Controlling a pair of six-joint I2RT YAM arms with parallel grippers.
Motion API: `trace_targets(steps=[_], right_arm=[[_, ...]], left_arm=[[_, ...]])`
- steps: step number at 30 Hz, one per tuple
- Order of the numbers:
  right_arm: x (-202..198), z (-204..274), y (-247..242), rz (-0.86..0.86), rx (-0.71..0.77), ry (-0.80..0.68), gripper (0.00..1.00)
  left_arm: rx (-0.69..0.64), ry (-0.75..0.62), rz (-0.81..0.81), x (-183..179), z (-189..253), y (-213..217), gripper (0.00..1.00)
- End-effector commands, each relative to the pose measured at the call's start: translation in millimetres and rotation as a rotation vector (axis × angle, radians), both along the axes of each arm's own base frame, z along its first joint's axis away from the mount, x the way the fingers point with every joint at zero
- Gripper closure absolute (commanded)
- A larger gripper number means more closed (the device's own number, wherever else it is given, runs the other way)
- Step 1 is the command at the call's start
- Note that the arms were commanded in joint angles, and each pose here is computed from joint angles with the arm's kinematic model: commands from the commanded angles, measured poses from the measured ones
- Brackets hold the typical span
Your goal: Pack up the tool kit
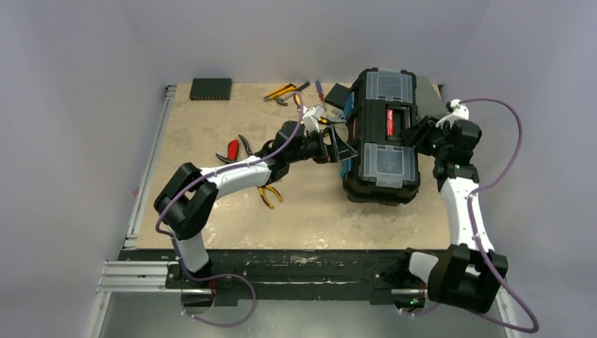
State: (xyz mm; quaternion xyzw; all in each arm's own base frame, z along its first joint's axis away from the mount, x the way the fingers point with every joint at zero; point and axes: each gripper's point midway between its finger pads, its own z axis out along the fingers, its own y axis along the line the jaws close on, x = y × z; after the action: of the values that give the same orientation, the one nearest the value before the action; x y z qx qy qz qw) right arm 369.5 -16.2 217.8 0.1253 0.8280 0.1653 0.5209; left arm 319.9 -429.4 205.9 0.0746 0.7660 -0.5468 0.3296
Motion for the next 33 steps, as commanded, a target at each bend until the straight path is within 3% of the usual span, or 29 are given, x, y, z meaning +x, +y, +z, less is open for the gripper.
trace_targets(steps=[1,10,20,21,22,26,28,33], right_arm=[[-59,-47,63,0.146,0.306,0.194,0.85],[-101,-54,81,0.224,0.314,0.204,0.88],[-97,-61,78,0.259,0.270,0.276,0.86],[-94,-64,78,0.262,0.268,0.290,0.83],[-92,-67,78,0.259,0.263,0.303,0.73],[-84,-69,70,0.195,0.226,0.306,0.12],[-82,-65,68,0.187,0.219,0.294,0.07],[-77,-70,68,0.189,0.228,0.326,0.08]], left_arm=[[-0.055,-0.095,-0.018,-11,32,7,0.02],[-0.012,-0.084,-0.074,-45,20,15,0.03],[0.176,-0.040,0.157,-68,10,96,0.00],[0.197,-0.020,0.177,-70,5,103,0.00],[0.213,-0.002,0.187,-72,2,108,0.00],[0.293,0.164,0.242,-77,-28,122,0.00],[0.283,0.227,0.257,-75,-38,122,0.00],[0.149,0.243,0.177,-70,-38,97,0.00]])
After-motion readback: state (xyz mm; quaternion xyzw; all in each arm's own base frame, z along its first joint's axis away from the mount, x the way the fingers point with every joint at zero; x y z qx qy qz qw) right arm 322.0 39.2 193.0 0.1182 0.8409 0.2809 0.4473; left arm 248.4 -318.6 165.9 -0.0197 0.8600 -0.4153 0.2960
